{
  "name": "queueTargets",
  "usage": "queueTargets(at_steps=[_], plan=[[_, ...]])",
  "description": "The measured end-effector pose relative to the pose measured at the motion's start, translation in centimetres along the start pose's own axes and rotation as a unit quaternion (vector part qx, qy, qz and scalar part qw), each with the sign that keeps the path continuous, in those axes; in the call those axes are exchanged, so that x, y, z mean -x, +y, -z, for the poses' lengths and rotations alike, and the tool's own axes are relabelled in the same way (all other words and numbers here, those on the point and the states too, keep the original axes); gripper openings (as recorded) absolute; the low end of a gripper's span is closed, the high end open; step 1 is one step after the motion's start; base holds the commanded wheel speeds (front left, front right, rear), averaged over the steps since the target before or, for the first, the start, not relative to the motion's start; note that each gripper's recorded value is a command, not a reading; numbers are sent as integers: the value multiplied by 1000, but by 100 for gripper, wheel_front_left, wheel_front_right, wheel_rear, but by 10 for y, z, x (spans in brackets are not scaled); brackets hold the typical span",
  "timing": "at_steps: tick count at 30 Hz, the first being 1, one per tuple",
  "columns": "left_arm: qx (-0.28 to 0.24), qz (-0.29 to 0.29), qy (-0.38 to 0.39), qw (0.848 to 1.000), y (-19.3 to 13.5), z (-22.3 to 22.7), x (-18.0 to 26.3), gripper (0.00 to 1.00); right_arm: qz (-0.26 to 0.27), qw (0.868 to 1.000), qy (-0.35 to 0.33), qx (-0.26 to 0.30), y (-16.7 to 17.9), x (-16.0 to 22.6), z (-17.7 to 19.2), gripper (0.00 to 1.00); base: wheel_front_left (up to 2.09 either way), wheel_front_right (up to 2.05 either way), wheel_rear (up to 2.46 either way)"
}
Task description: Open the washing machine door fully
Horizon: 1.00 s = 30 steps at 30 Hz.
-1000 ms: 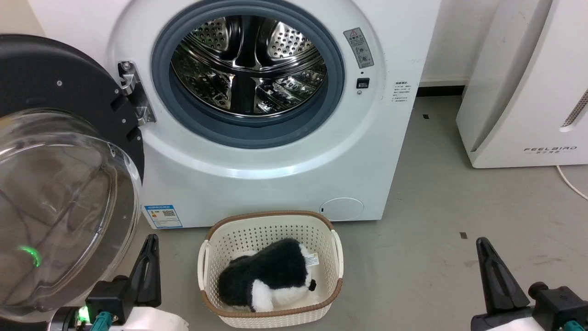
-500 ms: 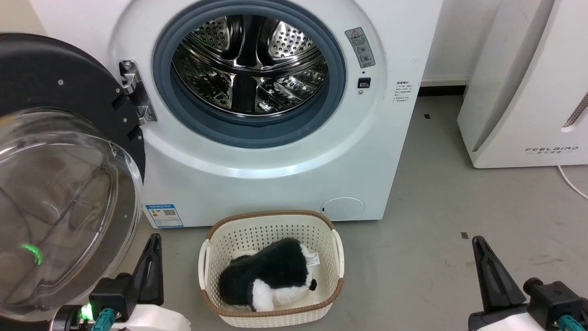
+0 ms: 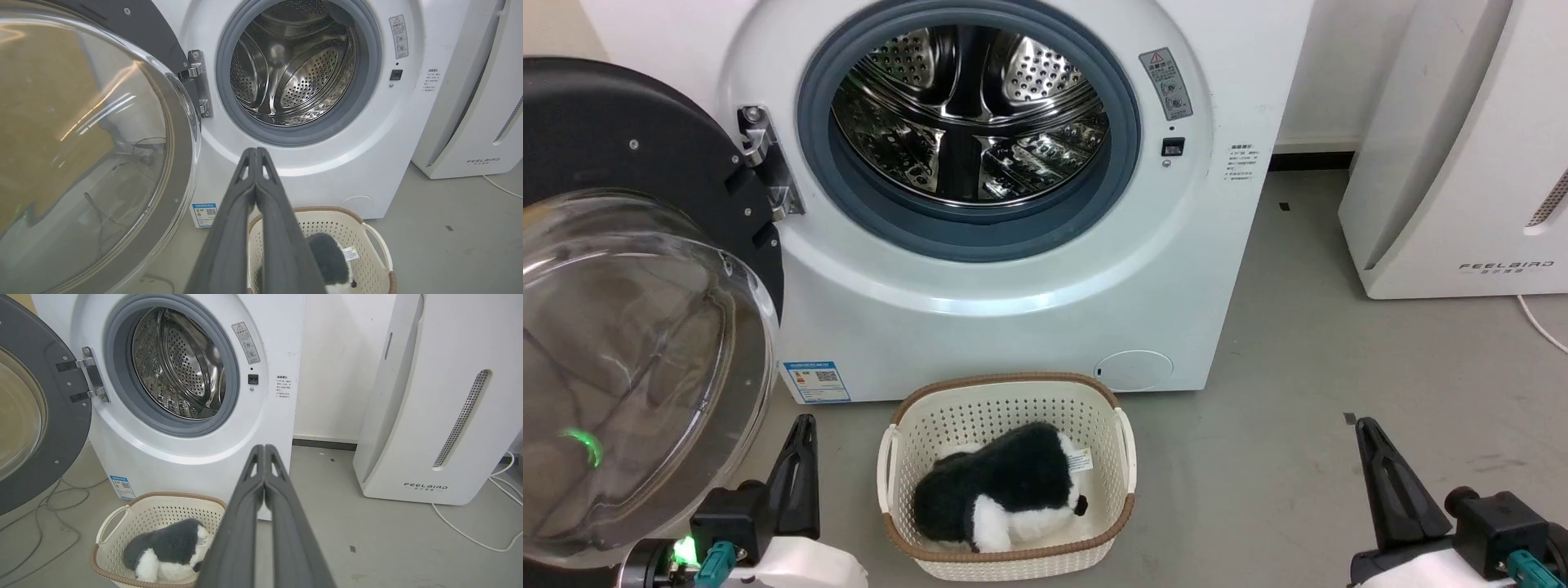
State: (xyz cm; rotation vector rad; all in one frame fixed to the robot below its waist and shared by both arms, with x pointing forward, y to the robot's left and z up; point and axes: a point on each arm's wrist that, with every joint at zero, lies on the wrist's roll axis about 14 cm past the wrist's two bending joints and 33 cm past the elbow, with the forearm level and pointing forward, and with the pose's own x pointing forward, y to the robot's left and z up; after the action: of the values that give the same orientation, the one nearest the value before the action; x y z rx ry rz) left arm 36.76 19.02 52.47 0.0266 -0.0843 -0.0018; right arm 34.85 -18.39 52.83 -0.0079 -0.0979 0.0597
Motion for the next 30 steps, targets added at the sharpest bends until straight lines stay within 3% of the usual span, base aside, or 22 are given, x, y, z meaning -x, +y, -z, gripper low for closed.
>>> queueTargets(at_steps=[30], plan=[[-3,0,21,1000,-5,1,0,0,-14,1000,22,5,9,-9,2,0,0,0,0]])
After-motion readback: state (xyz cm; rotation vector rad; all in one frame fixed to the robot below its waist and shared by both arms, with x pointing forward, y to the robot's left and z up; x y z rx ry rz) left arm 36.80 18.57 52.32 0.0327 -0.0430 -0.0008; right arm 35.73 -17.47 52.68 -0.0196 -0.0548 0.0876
